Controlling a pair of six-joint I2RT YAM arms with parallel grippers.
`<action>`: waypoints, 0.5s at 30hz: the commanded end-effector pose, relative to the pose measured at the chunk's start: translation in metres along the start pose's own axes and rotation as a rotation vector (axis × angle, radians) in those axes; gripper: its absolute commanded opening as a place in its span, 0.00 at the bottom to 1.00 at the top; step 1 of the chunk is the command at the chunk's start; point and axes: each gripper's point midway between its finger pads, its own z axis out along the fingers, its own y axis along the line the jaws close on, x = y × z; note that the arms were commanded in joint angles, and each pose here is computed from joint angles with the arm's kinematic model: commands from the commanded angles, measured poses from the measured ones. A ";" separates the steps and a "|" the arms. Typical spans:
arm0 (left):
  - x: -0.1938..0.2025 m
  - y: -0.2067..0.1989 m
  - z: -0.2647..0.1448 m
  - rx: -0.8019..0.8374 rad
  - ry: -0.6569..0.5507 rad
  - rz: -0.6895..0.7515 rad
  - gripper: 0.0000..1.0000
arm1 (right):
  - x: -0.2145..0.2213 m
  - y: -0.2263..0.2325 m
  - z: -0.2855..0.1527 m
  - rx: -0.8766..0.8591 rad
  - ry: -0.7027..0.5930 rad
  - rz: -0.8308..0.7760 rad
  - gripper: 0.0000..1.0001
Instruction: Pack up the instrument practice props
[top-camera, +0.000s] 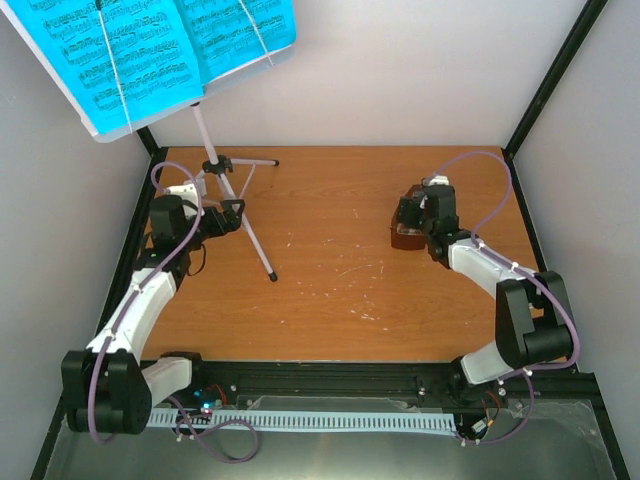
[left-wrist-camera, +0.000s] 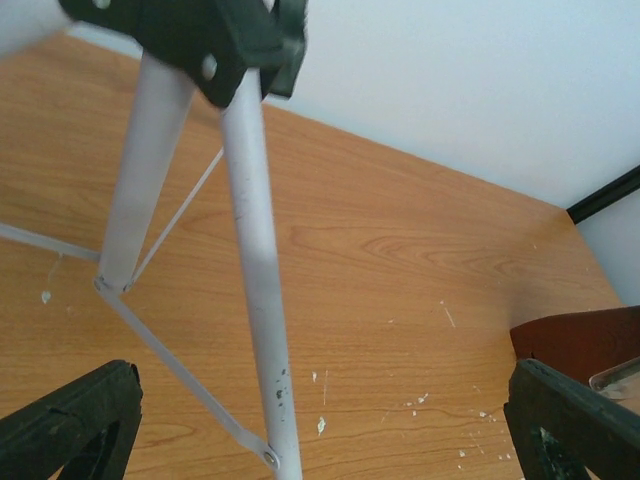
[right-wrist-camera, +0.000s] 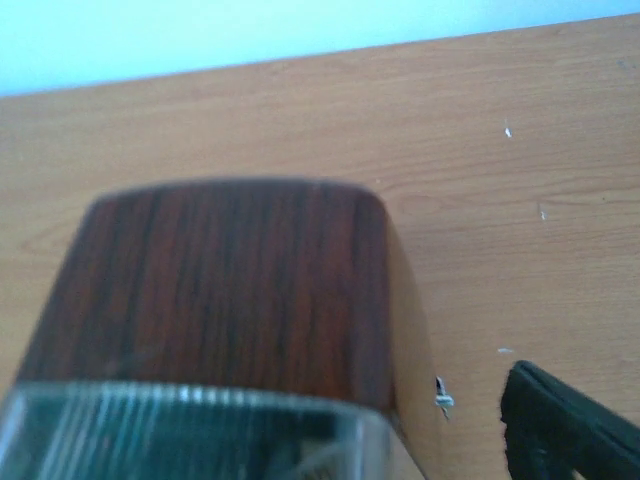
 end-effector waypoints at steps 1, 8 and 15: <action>-0.019 -0.002 0.014 0.021 -0.028 -0.051 0.99 | -0.019 0.005 -0.021 -0.075 -0.001 0.013 0.99; -0.019 0.008 0.046 0.028 0.007 -0.066 0.82 | -0.042 0.021 -0.071 -0.199 -0.030 0.008 1.00; -0.021 0.021 0.065 -0.012 0.019 -0.031 0.59 | -0.041 0.015 -0.094 -0.189 -0.060 0.049 1.00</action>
